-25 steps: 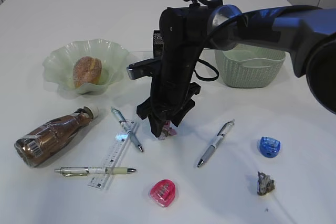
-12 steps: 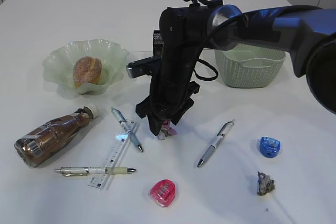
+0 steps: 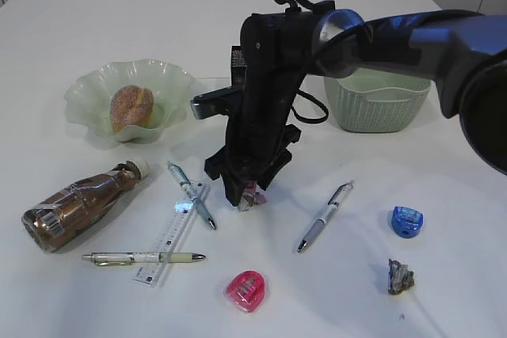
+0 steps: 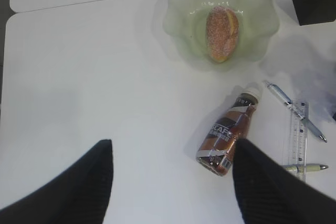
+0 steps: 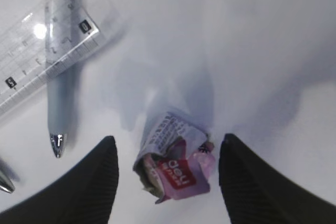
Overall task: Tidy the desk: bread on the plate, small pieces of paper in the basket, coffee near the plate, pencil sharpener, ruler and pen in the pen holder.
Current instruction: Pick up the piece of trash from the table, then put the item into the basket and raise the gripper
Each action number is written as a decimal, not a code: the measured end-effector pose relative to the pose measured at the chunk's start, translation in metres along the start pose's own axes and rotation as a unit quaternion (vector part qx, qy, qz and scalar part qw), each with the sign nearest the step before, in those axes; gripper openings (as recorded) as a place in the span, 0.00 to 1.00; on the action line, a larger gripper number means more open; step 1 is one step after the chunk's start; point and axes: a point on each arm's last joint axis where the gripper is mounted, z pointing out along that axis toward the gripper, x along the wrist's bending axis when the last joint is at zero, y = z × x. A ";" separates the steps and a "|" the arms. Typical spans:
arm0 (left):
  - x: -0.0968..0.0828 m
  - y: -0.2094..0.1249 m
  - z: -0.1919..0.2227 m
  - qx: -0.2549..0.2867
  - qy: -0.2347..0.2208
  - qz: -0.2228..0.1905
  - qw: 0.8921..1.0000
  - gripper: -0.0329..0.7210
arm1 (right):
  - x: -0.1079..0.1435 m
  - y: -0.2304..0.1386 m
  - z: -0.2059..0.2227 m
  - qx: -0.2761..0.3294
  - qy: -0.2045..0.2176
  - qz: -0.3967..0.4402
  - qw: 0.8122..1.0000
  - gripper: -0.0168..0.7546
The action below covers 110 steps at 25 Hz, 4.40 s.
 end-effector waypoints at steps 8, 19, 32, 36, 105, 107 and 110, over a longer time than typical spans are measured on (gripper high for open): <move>0.000 0.000 0.000 0.000 0.000 0.000 1.000 0.70 | -0.001 -0.001 0.007 0.014 0.002 0.002 1.000 0.64; 0.000 0.001 0.003 0.004 0.000 0.000 1.000 0.69 | -0.001 0.000 0.007 0.012 0.002 0.002 1.000 0.32; -0.001 0.001 0.003 0.004 -0.004 -0.001 1.000 0.68 | 0.000 0.002 0.001 0.012 0.004 0.000 1.000 0.06; -0.001 0.001 0.003 0.004 -0.005 -0.001 1.000 0.68 | 0.002 0.014 -0.018 -0.024 0.000 0.024 0.999 0.05; -0.009 0.001 0.004 0.005 -0.048 -0.015 0.999 0.67 | -0.168 -0.049 -0.195 -0.190 -0.142 0.239 0.941 0.69; -0.011 0.001 0.004 0.005 -0.060 -0.019 0.998 0.67 | -0.160 -0.058 -0.211 -0.198 -0.144 0.238 0.940 0.69; -0.013 0.001 0.003 0.005 -0.070 -0.022 0.997 0.67 | -0.145 -0.075 -0.231 -0.203 -0.145 0.237 0.939 0.69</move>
